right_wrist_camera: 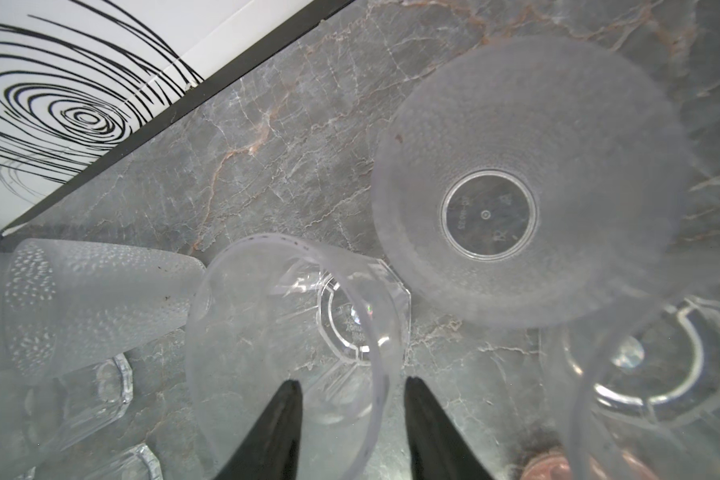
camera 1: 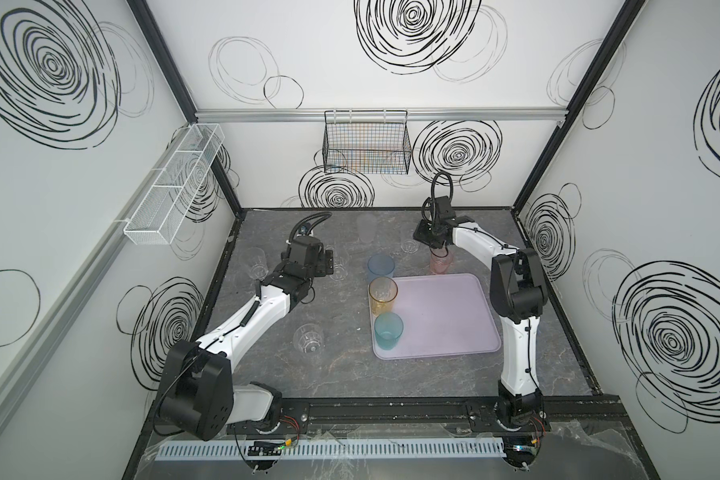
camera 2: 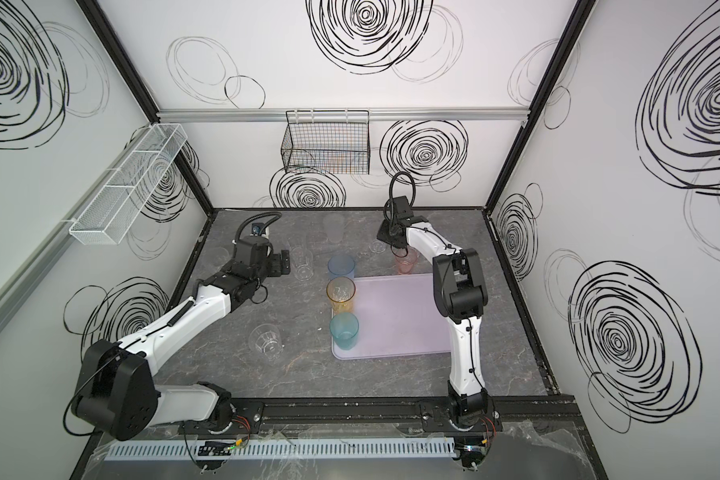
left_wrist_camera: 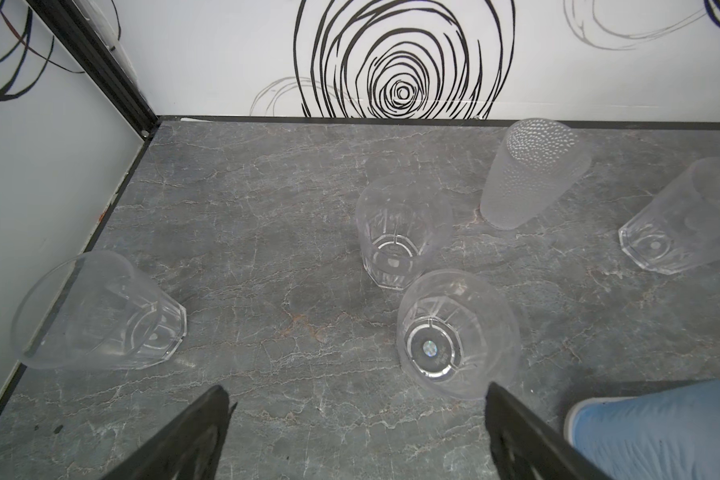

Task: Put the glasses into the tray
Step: 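Lower the right gripper around a clear ribbed glass beyond the tray, then lift the clear ribbed glass with the right gripper over the tray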

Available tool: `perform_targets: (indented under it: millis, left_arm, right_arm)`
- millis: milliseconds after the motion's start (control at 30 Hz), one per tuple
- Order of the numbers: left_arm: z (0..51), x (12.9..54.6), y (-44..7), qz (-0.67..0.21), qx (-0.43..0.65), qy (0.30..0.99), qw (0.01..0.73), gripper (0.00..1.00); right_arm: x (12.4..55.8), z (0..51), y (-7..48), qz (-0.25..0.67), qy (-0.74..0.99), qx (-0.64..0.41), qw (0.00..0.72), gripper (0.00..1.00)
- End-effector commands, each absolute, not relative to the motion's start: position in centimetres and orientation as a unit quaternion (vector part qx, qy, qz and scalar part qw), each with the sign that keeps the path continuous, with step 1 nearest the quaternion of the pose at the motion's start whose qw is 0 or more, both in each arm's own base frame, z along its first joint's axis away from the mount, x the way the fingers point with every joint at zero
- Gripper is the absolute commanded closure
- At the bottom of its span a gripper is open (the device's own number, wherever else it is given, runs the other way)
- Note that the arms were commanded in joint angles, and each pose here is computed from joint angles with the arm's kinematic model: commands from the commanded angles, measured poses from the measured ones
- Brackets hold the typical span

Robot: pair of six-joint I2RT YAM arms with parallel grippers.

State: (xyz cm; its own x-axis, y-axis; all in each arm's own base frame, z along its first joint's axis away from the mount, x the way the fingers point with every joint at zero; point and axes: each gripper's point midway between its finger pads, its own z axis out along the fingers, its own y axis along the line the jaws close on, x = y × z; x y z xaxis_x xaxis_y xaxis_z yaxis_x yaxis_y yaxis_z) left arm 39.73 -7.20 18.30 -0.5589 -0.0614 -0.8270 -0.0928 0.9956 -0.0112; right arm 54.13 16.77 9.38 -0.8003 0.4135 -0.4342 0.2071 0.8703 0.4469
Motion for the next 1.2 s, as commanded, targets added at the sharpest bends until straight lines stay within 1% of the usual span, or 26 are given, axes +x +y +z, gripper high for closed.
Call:
perform_targets:
  millis: [0, 133, 467, 633, 800, 900, 1033, 1167]
  left_arm:
    - [18.8, 40.4, -7.0, 0.012, -0.059, 0.872, 0.485, 0.02]
    - [18.5, 40.4, -6.9, 0.013, -0.060, 0.873, 0.484, 0.02]
    - [18.3, 40.3, -6.9, 0.013, -0.062, 0.873, 0.483, 0.03]
    - [18.8, 40.1, -6.6, 0.019, -0.063, 0.870, 0.488, 0.02]
    - [19.1, 40.0, -6.2, 0.026, -0.067, 0.868, 0.492, 0.02]
    - [19.2, 40.0, -6.2, 0.024, -0.067, 0.868, 0.491, 0.02]
    - [20.1, 40.2, -6.7, 0.004, -0.068, 0.867, 0.494, 0.01]
    - [21.7, 40.5, -7.7, -0.030, -0.065, 0.861, 0.503, 0.00]
  right_arm:
    - [54.3, 9.4, 17.2, 0.199, 0.926, 0.169, 0.271, 0.66]
    - [54.1, 9.8, 17.5, 0.204, 0.925, 0.165, 0.276, 0.77]
    - [52.9, 10.5, 18.1, 0.193, 0.928, 0.145, 0.284, 0.99]
    - [52.4, 12.0, 18.7, 0.195, 0.927, 0.131, 0.293, 1.00]
    - [51.7, 15.1, 19.1, 0.196, 0.923, 0.112, 0.313, 1.00]
    - [50.8, 17.0, 18.6, 0.180, 0.923, 0.100, 0.324, 1.00]
    - [48.5, 18.5, 17.4, 0.146, 0.930, 0.074, 0.330, 1.00]
    - [45.3, 18.2, 15.3, 0.103, 0.944, 0.049, 0.310, 1.00]
